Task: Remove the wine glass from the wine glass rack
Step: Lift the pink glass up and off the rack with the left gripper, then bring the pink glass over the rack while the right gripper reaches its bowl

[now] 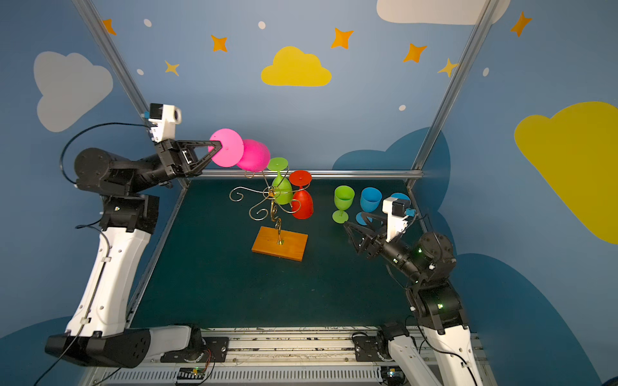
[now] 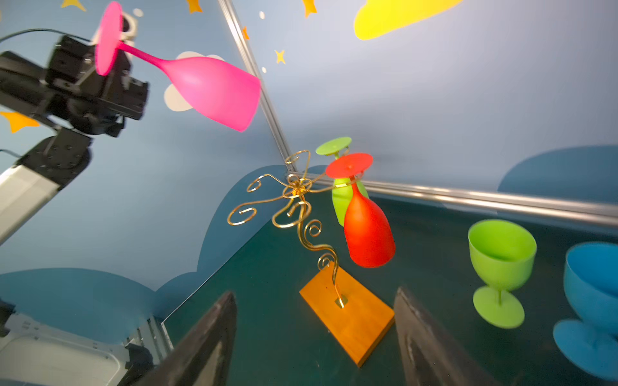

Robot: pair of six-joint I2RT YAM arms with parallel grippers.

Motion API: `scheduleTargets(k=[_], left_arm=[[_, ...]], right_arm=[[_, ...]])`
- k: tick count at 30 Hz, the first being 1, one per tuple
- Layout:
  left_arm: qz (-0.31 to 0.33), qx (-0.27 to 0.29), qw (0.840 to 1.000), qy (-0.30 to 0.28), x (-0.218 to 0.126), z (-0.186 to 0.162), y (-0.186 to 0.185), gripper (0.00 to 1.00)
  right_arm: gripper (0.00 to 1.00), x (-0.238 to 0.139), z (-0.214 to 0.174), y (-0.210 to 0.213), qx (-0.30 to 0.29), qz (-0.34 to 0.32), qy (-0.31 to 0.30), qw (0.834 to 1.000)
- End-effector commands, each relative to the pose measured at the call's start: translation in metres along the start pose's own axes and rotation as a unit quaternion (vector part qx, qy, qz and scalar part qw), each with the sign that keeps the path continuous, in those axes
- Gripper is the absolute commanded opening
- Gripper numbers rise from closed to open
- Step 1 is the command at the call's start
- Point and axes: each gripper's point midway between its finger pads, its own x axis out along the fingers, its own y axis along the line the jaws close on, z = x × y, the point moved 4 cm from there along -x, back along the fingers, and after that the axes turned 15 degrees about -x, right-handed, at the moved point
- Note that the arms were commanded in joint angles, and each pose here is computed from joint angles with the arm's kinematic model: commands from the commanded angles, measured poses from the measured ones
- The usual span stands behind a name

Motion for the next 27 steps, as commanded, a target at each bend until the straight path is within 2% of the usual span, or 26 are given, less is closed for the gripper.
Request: scheduleTargets(k=[1, 9, 12, 18, 27], left_arm=[[-0.021, -0.011, 0.999, 0.034, 0.015, -0.008, 0.003, 0.03], [-0.036, -0.059, 0.992, 0.105, 0.043, -0.025, 0.015, 0.03], [-0.037, -0.073, 0.989, 0.125, 0.051, -0.033, 0.018, 0.03], [-0.035, -0.098, 0.983, 0.154, 0.062, -0.048, 0.028, 0.03], [-0.032, -0.12, 0.978, 0.17, 0.068, -0.062, 0.043, 0.03]], right_arm=[[0.74, 0.01, 0.033, 0.01, -0.072, 0.025, -0.046, 0.996], [0.79, 0.052, 0.041, 0.046, -0.217, 0.064, -0.044, 0.973], [0.83, 0.068, 0.04, 0.053, -0.252, 0.065, -0.043, 0.965], [0.88, 0.096, 0.042, 0.051, -0.268, 0.055, -0.055, 0.96], [0.9, 0.12, 0.038, 0.045, -0.273, 0.042, -0.05, 0.96]])
